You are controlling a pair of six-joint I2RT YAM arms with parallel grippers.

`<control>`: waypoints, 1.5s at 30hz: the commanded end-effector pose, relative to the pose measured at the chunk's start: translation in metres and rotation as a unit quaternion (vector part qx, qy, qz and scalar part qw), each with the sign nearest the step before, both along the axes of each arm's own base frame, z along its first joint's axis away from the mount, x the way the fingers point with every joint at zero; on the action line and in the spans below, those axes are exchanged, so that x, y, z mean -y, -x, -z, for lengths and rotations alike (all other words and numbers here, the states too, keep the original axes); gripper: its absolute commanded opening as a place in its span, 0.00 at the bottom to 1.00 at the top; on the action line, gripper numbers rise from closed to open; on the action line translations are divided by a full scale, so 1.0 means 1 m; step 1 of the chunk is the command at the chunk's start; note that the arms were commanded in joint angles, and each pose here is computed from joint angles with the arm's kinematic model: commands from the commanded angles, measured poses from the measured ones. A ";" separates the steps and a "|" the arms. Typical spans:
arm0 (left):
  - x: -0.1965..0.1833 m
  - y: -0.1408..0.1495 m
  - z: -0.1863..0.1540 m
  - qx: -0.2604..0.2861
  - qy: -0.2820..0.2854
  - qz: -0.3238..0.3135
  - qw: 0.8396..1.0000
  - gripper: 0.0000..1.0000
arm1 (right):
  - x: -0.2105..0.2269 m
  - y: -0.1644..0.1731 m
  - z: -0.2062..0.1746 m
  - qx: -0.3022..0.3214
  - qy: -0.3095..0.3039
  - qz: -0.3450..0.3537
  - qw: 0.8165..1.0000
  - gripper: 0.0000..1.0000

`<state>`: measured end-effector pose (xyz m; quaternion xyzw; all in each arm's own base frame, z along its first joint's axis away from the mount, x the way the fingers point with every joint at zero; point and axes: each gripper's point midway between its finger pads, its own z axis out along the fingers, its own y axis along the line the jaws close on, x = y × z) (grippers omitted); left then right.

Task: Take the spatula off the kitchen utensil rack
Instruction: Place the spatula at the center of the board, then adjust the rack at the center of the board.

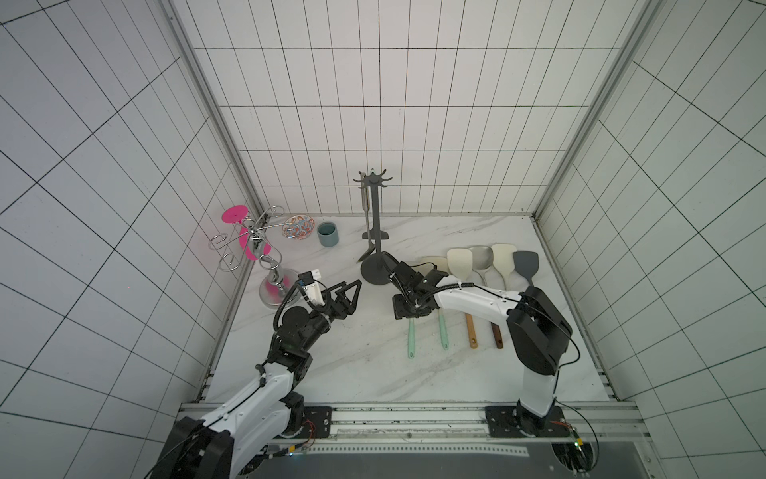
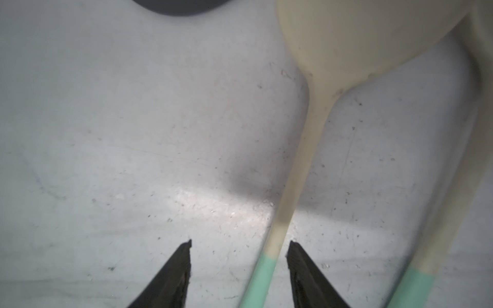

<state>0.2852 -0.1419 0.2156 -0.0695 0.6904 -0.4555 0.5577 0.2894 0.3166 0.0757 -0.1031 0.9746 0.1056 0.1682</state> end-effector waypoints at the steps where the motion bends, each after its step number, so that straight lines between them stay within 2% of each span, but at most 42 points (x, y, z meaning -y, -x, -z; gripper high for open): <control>1: -0.017 0.007 -0.012 0.027 0.000 -0.040 0.999 0.88 | -0.002 0.004 -0.026 0.044 -0.025 -0.032 0.998 0.63; 7: -0.039 0.010 -0.015 0.036 -0.003 -0.101 0.994 0.93 | -0.023 -0.006 -0.075 0.131 -0.106 -0.082 0.982 0.63; 10: -0.039 0.005 -0.007 0.023 -0.006 -0.105 0.994 0.93 | -0.037 -0.018 -0.099 0.175 -0.141 -0.097 0.970 0.63; 13: -0.036 -0.001 0.001 0.006 -0.009 -0.100 0.995 0.93 | -0.049 -0.035 -0.116 0.212 -0.173 -0.108 0.956 0.58; 21: -0.035 -0.004 0.009 -0.009 -0.003 -0.098 0.995 0.93 | -0.065 -0.096 -0.119 0.295 -0.236 -0.108 0.920 0.56; 24: -0.038 -0.003 0.009 -0.007 -0.002 -0.104 0.995 0.93 | -0.068 -0.119 -0.116 0.305 -0.251 -0.105 0.913 0.54; 34: -0.043 -0.003 0.008 -0.004 -0.002 -0.114 0.993 0.93 | -0.080 -0.164 -0.101 0.349 -0.238 -0.124 0.898 0.50; 40: -0.044 -0.004 0.009 -0.006 0.000 -0.115 0.993 0.93 | -0.082 -0.179 -0.088 0.348 -0.220 -0.123 0.903 0.53; 45: -0.043 -0.004 0.008 -0.006 0.001 -0.113 0.994 0.93 | -0.075 -0.193 -0.077 0.359 -0.177 -0.126 0.908 0.53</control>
